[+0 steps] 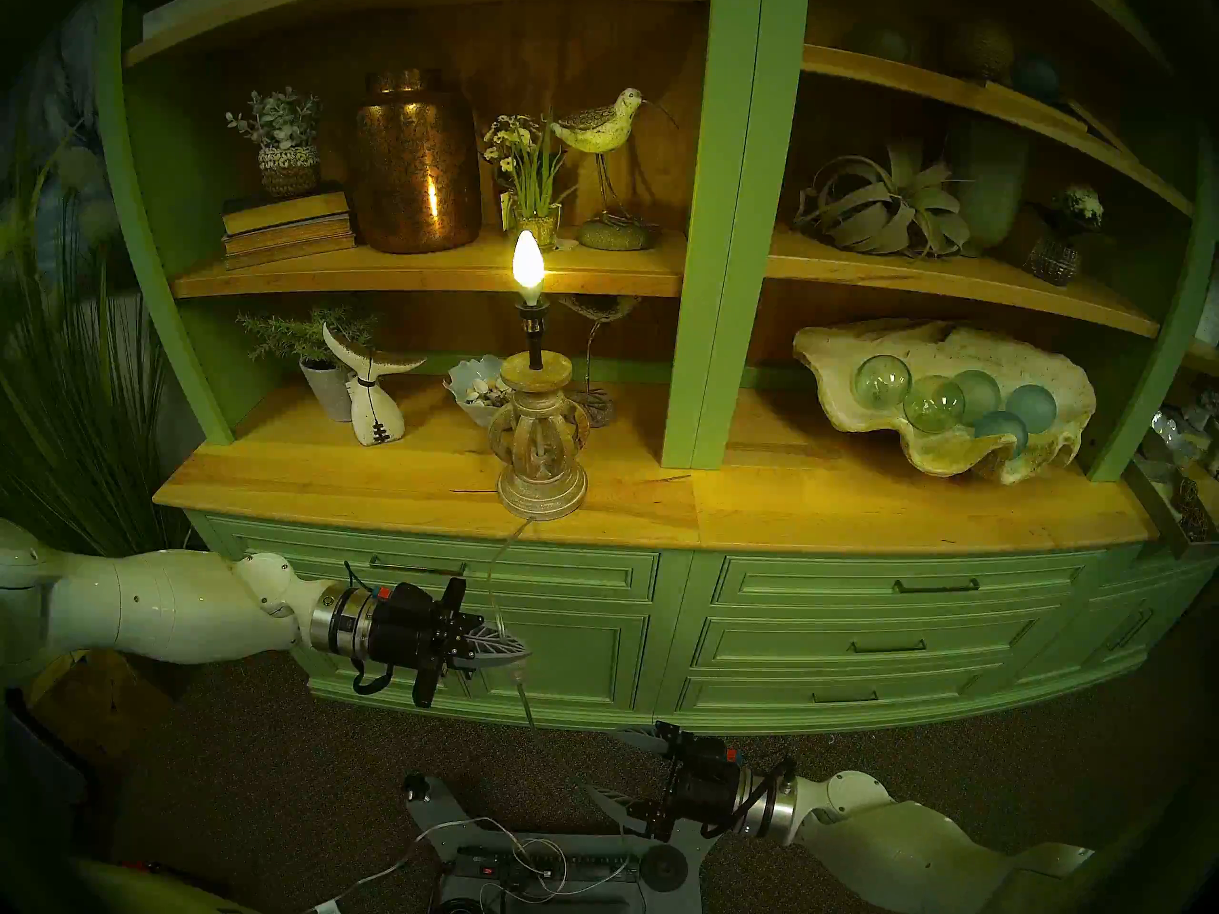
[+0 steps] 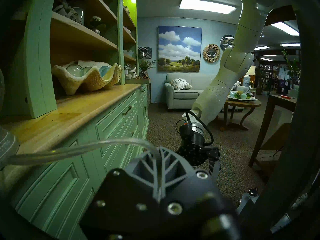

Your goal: Grab cable and switch light on

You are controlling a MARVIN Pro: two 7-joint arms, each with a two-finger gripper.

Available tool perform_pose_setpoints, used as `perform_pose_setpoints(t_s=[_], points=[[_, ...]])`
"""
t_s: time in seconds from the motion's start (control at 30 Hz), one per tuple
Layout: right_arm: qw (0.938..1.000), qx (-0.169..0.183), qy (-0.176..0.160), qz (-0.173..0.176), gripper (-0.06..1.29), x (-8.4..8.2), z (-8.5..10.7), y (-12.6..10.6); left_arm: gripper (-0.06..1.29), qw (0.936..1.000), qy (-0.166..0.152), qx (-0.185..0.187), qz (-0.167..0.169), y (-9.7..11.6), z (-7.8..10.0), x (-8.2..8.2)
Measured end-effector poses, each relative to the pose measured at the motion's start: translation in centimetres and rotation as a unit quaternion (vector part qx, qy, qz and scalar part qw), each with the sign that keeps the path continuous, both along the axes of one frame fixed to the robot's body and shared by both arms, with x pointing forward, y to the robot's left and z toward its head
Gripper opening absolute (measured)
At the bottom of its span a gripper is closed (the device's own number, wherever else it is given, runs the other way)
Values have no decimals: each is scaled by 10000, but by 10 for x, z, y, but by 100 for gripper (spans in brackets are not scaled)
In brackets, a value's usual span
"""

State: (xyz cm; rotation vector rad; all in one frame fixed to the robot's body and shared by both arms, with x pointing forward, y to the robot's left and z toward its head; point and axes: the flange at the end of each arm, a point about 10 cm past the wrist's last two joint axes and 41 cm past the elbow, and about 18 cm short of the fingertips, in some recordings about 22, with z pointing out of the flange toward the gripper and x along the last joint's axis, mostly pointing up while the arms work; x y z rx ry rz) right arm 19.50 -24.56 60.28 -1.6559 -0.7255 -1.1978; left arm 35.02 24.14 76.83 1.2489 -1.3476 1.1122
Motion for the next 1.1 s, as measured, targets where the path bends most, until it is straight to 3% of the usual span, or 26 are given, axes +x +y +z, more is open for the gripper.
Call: perform_pose_setpoints(t_s=[0.17,0.53,0.8,1.1], points=[[9979,-124,-318,-551,125,4,4,-16,-2,10000,-1,6,-11,0,0,0],[9840,87,-1358,-1153,125,30,36,-15,-2,10000,-6,17,-29,0,-1,-1],[9764,182,-1538,-1506,125,12,39,-12,-2,10000,-10,24,-41,-1,-1,-1],[9724,434,-1669,-1569,125,-9,51,7,-2,10000,-21,25,-48,0,0,-1]])
